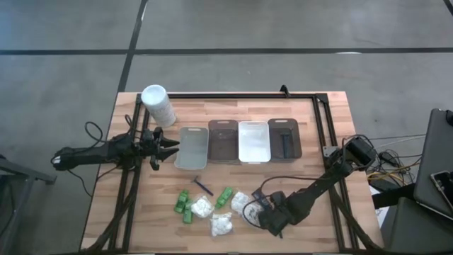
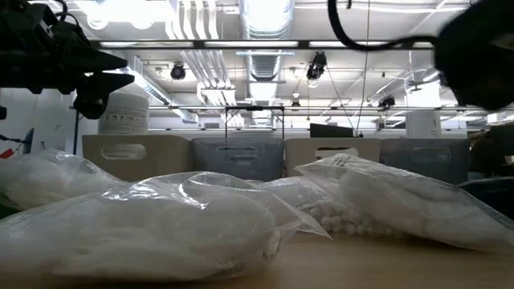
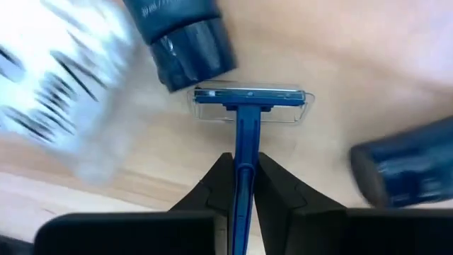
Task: Pick & Place Travel size toiletries
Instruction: Put the bottom blue razor into the right black bin
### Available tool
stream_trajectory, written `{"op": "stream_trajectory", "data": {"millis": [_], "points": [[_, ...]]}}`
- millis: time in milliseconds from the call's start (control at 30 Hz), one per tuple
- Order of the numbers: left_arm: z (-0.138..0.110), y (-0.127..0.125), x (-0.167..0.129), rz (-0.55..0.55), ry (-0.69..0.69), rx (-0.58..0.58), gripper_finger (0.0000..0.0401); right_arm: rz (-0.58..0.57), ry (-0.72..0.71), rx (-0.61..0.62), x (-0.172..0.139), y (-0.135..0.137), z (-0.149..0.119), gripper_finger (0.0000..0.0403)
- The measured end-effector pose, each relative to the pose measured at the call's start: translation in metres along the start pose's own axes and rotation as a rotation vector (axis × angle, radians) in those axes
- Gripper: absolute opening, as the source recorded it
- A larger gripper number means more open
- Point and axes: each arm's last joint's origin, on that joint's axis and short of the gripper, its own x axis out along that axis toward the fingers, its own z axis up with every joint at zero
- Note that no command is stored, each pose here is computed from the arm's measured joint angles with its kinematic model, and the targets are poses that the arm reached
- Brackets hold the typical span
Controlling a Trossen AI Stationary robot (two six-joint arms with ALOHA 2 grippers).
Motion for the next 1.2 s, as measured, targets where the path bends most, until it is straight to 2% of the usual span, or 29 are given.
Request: {"op": "stream_trajectory", "data": {"millis": [167, 267, 433, 600, 733, 967, 1200], "points": [[0.0, 0.0, 0.0, -0.001, 0.0, 0.0, 0.0161, 0.044, -0.144, 0.026, -0.033, -0.001, 0.004, 0.0027], [0.0, 0.0, 0.0, -0.001, 0.001, 0.0, 0.0161, 0.107, -0.228, 0.045, -0.063, -0.004, 0.009, 0.0027], [0.0, 0.0, 0.0, -0.001, 0.0, 0.0, 0.0161, 0.148, -0.384, 0.092, -0.107, -0.023, 0.025, 0.0027], [0.0, 0.0, 0.0, -0.001, 0.0, 0.0, 0.0161, 0.075, -0.513, 0.164, -0.136, -0.049, 0.062, 0.0039], [0.0, 0.0, 0.0, -0.001, 0.0, 0.0, 0.0161, 0.087, -0.595, 0.185, -0.153, -0.066, 0.101, 0.0038], [0.0, 0.0, 0.0, -0.001, 0.0, 0.0, 0.0161, 0.155, -0.587, 0.145, -0.154, -0.087, 0.174, 0.0033], [0.0, 0.0, 0.0, -0.001, 0.0, 0.0, 0.0161, 0.16, -0.454, 0.109, -0.122, -0.108, 0.233, 0.0036]]}}
